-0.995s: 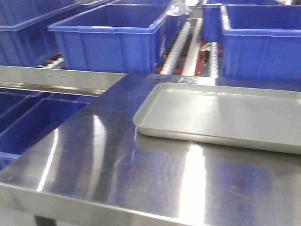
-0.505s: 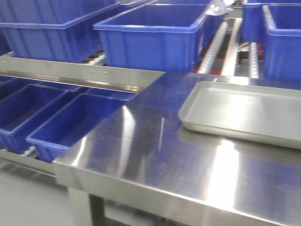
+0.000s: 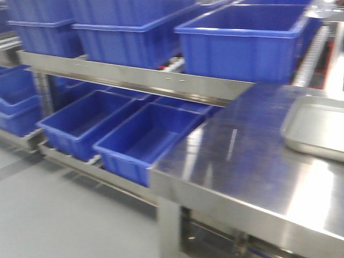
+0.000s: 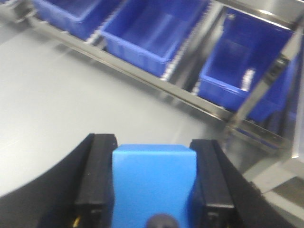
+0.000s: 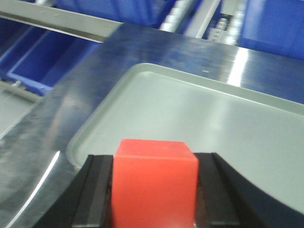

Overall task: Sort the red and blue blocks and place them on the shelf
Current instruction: 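Drive the base away from the table holding both cubes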

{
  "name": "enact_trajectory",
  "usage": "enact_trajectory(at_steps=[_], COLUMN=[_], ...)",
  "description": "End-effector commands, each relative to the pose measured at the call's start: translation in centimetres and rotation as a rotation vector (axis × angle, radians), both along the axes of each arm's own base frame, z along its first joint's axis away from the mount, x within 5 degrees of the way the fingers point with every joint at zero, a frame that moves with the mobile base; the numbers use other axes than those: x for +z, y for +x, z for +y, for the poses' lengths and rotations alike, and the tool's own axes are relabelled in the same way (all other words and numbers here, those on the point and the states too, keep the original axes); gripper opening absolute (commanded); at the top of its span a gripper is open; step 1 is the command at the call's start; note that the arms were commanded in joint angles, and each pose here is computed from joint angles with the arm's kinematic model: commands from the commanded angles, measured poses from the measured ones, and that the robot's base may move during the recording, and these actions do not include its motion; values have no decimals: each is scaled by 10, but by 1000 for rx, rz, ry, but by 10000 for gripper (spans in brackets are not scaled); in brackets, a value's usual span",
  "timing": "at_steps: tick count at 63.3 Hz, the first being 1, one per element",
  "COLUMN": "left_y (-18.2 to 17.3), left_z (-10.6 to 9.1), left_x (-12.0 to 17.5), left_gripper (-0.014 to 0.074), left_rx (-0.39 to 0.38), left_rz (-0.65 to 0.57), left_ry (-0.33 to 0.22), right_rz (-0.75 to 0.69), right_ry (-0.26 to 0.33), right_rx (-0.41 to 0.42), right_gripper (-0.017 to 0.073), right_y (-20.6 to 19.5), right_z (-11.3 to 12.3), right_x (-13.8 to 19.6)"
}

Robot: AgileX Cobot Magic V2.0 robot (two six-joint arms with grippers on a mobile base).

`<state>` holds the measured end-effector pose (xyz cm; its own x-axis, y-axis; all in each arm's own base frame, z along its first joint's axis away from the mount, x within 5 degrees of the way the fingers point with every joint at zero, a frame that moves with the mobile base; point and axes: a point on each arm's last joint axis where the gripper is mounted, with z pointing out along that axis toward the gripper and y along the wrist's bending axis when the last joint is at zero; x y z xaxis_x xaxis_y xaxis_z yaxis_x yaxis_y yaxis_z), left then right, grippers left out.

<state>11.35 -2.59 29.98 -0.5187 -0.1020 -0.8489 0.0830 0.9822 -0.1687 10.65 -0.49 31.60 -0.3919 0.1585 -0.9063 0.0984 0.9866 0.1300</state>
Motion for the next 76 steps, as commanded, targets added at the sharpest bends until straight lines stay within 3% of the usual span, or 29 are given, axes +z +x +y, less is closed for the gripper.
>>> enact_trajectory(at_steps=[1,76], left_y=[3,3], left_z=[-1,-1], left_x=[16,16], left_gripper=[125,125], left_rx=[-11,-11], left_rz=[-100,-100], left_ry=[-26,-26], right_rz=[-104,-104], right_ry=[-18,-18], right_rx=[3,3], right_gripper=[50,50], right_y=[2,2], right_z=[0,0], right_x=[15,15])
